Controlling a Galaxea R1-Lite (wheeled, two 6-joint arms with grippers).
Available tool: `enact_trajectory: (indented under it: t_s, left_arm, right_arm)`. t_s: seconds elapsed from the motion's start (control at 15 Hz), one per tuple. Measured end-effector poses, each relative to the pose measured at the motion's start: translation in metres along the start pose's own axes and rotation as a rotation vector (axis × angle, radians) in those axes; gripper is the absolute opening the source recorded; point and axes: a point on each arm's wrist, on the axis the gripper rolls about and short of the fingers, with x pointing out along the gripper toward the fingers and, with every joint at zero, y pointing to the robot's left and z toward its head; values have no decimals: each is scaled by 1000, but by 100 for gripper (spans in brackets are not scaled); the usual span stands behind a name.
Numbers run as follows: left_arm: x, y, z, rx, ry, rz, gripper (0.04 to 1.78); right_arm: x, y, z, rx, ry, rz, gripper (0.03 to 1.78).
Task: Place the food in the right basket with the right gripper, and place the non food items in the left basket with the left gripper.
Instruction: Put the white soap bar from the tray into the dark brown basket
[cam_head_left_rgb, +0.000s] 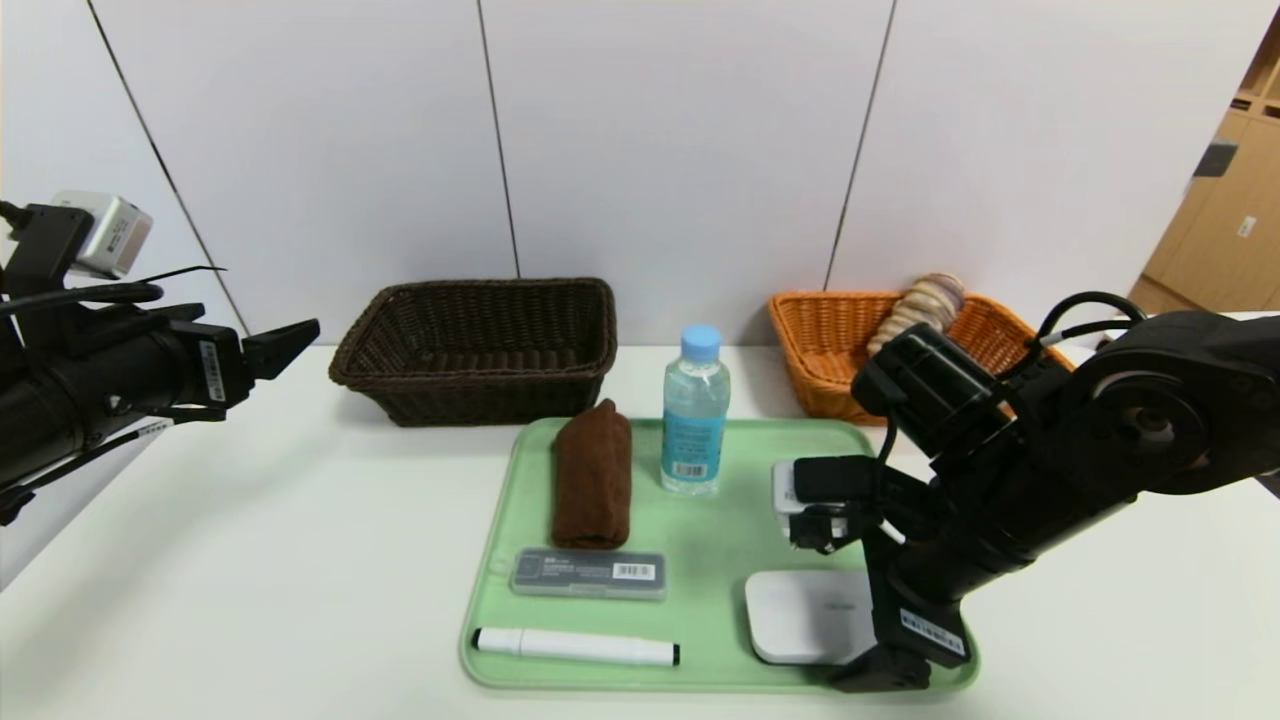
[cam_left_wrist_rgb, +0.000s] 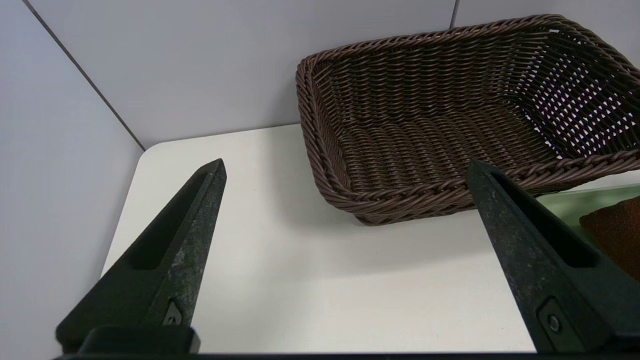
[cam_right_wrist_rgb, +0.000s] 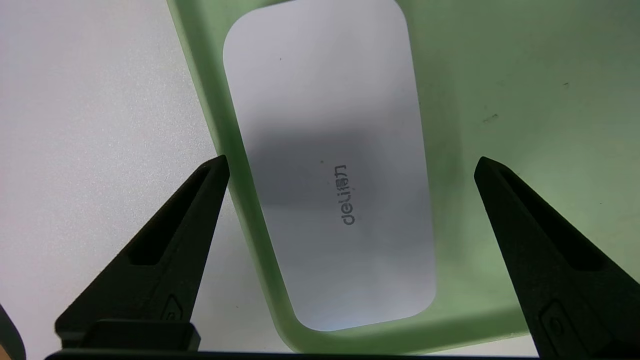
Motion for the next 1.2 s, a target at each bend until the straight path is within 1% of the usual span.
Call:
enact_trajectory:
  t_s: [0.33,0.6,0.8,1.2]
  left_arm:
    - [0,0,0,6,0,0,169]
    - [-1,0,0,5,-2,0,169]
    - [-1,0,0,2,-2,1,169]
    - [-1,0,1,4,-4,1,169]
  right_arm:
    - [7,-2,-1,24,10,4,170]
    - [11,-4,-1,23,18,-16,170]
    - [15,-5,-1,35,22,-13,170]
    - [15,-5,-1,36,26,-19,170]
